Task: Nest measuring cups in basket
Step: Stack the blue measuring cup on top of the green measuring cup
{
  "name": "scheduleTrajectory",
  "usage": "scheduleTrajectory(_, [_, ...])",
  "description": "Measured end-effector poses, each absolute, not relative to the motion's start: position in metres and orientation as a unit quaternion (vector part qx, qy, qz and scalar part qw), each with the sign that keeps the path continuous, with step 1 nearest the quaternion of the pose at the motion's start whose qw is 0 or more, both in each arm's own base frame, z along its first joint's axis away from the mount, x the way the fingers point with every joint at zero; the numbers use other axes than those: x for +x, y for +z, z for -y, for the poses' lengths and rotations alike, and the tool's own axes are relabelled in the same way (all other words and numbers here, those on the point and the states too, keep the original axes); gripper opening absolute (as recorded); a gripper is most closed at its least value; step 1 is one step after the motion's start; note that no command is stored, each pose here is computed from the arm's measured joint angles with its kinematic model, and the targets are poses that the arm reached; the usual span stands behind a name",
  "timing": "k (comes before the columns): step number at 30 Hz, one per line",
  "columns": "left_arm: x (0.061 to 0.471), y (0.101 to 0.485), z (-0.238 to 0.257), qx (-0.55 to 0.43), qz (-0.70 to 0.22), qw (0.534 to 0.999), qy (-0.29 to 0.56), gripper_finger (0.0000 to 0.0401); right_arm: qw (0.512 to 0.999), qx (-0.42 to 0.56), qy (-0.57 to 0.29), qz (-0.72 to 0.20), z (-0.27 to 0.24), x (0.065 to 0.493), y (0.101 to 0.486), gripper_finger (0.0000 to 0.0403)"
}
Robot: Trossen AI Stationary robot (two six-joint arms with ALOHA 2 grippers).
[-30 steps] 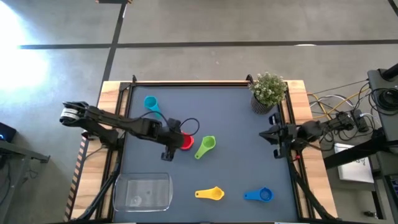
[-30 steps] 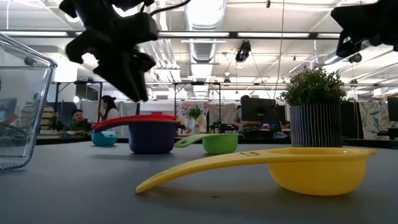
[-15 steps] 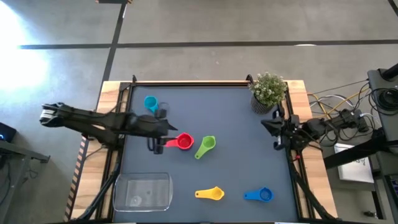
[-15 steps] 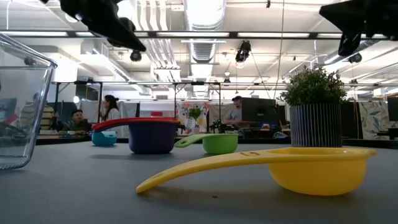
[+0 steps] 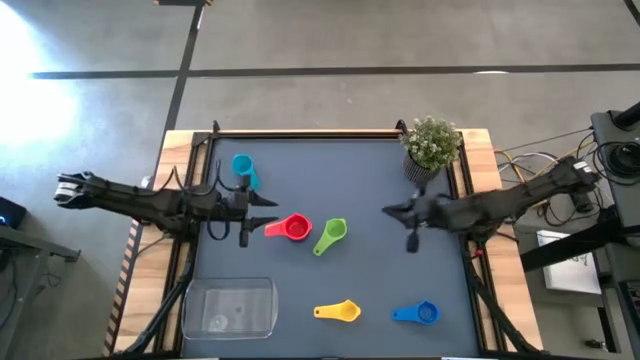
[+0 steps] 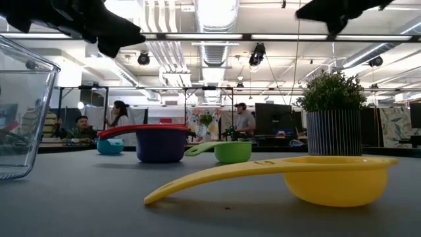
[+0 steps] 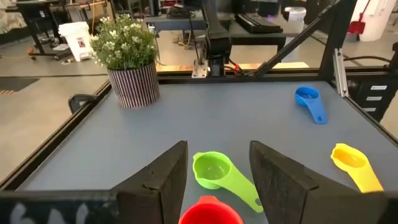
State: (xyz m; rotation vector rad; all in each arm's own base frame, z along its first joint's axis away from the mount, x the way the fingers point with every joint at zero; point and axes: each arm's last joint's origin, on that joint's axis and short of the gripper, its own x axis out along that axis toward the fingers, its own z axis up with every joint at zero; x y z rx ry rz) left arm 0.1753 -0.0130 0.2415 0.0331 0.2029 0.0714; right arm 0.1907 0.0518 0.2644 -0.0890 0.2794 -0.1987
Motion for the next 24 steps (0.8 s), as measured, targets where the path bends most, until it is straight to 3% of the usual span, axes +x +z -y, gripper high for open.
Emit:
scheduleTrajectory(9, [0.173, 0.227, 0.014, 0.001, -0.111, 0.993, 0.029, 0.0155, 0.897, 0.037, -0.079, -0.434, -0.084, 0.210, 0.245, 0.0009])
scheduleTrajectory(15, [0.173, 0.225, 0.014, 0.001, -0.112, 0.993, 0.027, 0.0155, 0.894, 0.066, -0.058, -0.440, -0.126, 0.202, 0.255, 0.0009])
scheduleTrajectory(24, [0.175, 0.227, 0.014, 0.004, -0.099, 0.995, 0.025, 0.0155, 0.869, 0.108, -0.037, -0.481, -0.158, 0.174, 0.241, 0.0009])
